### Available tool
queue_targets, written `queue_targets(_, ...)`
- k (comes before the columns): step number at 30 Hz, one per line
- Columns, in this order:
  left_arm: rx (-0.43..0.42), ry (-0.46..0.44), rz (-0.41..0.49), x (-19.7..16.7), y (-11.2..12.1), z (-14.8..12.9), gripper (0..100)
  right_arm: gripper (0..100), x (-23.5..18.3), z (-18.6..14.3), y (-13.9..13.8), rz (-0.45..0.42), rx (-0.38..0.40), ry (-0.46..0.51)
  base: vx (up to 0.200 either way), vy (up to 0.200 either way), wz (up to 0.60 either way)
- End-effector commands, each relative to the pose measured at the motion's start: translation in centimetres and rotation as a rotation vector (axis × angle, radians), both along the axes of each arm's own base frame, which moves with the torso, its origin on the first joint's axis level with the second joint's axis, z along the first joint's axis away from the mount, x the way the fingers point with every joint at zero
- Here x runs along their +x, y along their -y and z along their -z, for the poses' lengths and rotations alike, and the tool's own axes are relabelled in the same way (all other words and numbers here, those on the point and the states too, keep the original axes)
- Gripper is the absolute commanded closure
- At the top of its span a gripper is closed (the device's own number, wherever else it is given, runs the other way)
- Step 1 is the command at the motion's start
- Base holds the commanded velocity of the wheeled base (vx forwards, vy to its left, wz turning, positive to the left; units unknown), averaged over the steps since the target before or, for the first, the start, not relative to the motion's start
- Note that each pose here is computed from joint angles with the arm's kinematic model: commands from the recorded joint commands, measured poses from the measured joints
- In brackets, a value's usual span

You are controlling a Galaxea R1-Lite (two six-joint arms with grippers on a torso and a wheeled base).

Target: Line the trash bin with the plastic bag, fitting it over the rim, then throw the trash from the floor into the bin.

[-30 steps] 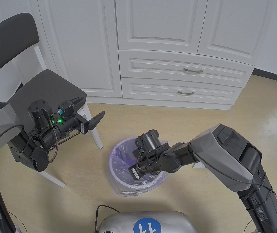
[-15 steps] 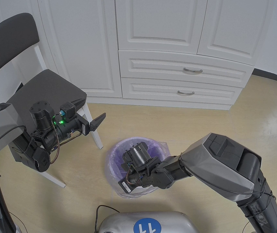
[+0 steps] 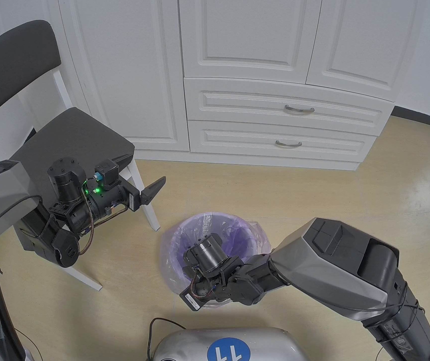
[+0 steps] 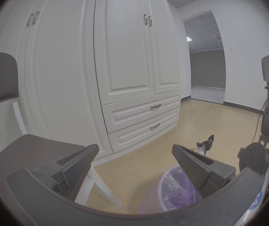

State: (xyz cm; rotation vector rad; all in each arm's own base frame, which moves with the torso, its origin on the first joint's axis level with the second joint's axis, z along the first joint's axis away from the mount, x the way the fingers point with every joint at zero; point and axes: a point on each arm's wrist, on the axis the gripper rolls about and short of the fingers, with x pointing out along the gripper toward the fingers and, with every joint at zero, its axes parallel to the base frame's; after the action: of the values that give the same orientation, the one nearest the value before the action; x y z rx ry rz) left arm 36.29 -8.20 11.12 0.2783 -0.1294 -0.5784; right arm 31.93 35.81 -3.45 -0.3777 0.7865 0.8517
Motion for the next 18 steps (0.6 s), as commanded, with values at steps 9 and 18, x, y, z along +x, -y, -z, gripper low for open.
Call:
queue_targets(9,0.000,0.000,0.000,0.0,0.0,0.0,0,100,0.5,2.1,0.1,0.021,-0.030,0.000,0.000,0.000,0.00)
queue_targets(18,0.002,-0.004,-0.003,0.1,0.0,0.2,0,0,-0.2,0.0,0.1,0.006,-0.017,0.015,0.000,0.000,0.00)
